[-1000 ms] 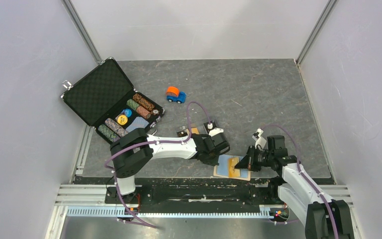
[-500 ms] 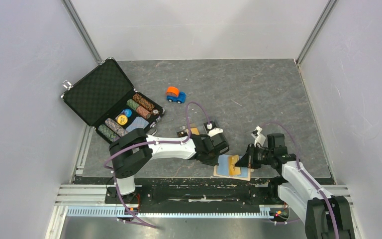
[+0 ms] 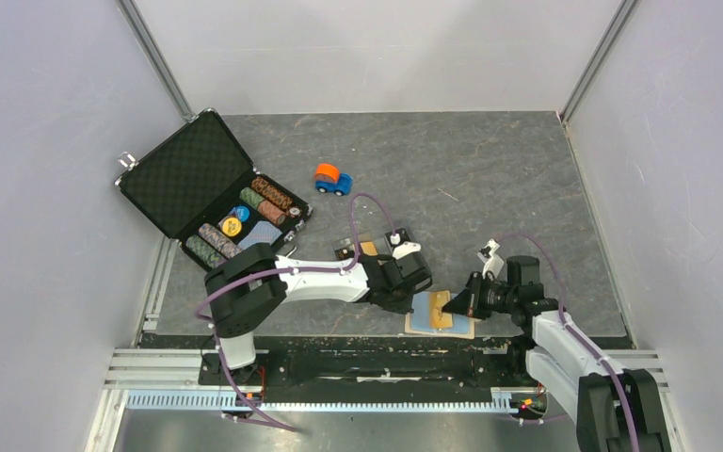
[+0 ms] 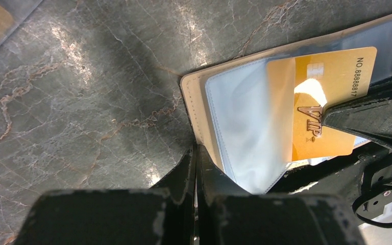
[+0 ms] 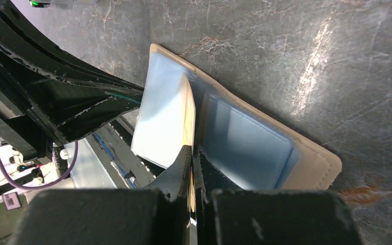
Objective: Put the credit cards into the card holder
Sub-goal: Insert the credit card into the card holder.
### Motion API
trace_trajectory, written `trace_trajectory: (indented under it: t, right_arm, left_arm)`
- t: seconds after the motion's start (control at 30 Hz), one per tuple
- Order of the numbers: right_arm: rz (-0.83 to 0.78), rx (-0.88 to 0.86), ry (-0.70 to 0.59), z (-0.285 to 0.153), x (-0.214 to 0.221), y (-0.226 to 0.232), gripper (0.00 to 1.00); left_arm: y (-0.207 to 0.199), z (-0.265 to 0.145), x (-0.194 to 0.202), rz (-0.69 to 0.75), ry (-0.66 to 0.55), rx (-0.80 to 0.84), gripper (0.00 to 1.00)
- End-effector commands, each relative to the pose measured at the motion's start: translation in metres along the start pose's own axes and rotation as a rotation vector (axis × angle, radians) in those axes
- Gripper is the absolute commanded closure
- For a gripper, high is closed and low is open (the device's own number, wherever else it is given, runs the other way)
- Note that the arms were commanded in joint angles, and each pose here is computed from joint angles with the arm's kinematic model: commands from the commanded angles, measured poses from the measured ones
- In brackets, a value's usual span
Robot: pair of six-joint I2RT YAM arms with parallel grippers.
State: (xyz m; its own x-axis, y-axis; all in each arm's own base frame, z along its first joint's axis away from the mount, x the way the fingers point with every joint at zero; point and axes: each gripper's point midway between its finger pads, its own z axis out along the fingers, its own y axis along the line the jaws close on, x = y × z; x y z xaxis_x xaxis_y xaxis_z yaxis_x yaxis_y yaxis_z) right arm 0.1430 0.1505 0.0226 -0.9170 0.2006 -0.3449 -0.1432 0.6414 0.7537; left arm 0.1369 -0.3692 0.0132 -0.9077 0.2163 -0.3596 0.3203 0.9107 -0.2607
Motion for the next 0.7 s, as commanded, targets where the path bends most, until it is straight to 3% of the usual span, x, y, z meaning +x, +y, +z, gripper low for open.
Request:
trace_trajectory:
  t: [0.0, 0.33, 0.67]
  right_arm:
    - [0.012, 0.003, -0.038, 0.003, -0.003, -0.004, 1.0]
    - [0.145, 0.018, -0.018, 0.006, 0.026, -0.017, 1.0]
    - [0.15, 0.031, -0.008, 0.008, 0.035, -0.023, 0.99]
  left_arm:
    - [0.036, 0.02, 0.057, -0.01, 0.16, -0.108, 0.98]
    - [0.04, 0.017, 0.059, -0.009, 0.161, -0.129, 0.98]
    - [0.035, 0.021, 0.061, -0.021, 0.166, -0.107, 0.98]
